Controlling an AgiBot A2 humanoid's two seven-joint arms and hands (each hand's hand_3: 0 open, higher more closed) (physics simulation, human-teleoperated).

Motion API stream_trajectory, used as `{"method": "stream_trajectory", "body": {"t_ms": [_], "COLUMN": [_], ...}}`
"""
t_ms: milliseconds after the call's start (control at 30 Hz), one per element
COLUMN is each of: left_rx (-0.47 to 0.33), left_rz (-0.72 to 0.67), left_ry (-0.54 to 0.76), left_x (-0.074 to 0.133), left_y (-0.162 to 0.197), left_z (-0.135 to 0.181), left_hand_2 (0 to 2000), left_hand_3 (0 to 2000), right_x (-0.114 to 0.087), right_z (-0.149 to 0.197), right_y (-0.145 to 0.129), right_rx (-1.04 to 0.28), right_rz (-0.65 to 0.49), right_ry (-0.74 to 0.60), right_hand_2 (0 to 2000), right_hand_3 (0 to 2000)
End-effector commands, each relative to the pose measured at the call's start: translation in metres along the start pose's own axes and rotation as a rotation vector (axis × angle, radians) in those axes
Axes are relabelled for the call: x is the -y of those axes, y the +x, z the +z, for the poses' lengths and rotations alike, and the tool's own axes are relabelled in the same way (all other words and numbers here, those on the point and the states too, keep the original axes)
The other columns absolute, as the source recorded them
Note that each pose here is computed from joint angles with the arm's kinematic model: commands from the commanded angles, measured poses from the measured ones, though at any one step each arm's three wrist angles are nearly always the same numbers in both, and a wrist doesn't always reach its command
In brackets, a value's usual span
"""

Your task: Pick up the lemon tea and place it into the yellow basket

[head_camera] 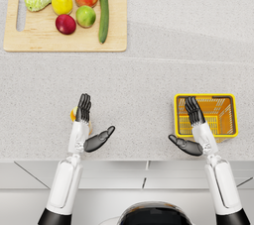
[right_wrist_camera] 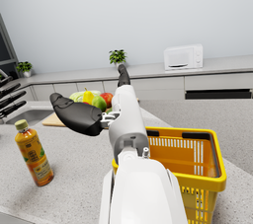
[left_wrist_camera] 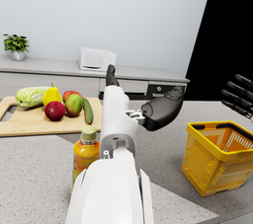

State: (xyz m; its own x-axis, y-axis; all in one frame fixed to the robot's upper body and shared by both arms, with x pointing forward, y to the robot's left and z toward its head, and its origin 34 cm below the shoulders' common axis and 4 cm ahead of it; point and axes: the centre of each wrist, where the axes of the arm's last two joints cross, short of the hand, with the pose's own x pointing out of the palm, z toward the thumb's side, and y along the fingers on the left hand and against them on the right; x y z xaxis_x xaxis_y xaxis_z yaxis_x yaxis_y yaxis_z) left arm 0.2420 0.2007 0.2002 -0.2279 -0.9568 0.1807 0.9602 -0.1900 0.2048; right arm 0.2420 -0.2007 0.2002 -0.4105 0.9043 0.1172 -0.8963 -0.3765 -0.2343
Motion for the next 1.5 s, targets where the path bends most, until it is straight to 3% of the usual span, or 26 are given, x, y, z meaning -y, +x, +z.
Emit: {"method": "stream_trajectory", "body": {"t_ms": [33, 400, 433, 567, 800, 1000, 1200, 1500], "left_rx": [0.000, 0.002, 0.003, 0.018, -0.267, -0.322, -0.300, -0.251], "left_rz": [0.000, -0.016, -0.030, -0.030, 0.093, 0.186, 0.193, 0.262], "left_ry": [0.000, -0.028, 0.028, 0.157, 0.200, 0.104, -0.161, -0.369], "left_x": [0.000, 0.000, -0.002, -0.016, -0.026, -0.018, -0.019, -0.027], "left_y": [0.000, 0.004, 0.001, -0.008, -0.033, -0.058, -0.068, -0.085], "left_z": [0.000, -0.007, -0.001, 0.015, 0.019, -0.003, -0.073, -0.124], "left_hand_2": [0, 0, 0, 0, 0, 0, 0, 0], "left_hand_3": [0, 0, 0, 0, 0, 0, 0, 0], "right_x": [0.000, 0.000, 0.001, 0.005, 0.001, -0.001, 0.002, 0.003], "right_z": [0.000, 0.000, -0.007, 0.021, 0.028, 0.028, 0.032, 0.023], "right_y": [0.000, 0.000, 0.004, -0.005, -0.028, -0.034, -0.024, -0.019], "right_rx": [0.000, 0.000, 0.008, 0.004, -0.307, -0.398, -0.400, -0.380], "right_rz": [0.000, 0.000, 0.017, -0.102, -0.261, -0.306, -0.280, -0.270], "right_ry": [0.000, 0.000, 0.027, -0.170, -0.201, -0.196, -0.224, -0.199], "right_hand_2": [0, 0, 0, 0, 0, 0, 0, 0], "right_hand_3": [0, 0, 0, 0, 0, 0, 0, 0]}}
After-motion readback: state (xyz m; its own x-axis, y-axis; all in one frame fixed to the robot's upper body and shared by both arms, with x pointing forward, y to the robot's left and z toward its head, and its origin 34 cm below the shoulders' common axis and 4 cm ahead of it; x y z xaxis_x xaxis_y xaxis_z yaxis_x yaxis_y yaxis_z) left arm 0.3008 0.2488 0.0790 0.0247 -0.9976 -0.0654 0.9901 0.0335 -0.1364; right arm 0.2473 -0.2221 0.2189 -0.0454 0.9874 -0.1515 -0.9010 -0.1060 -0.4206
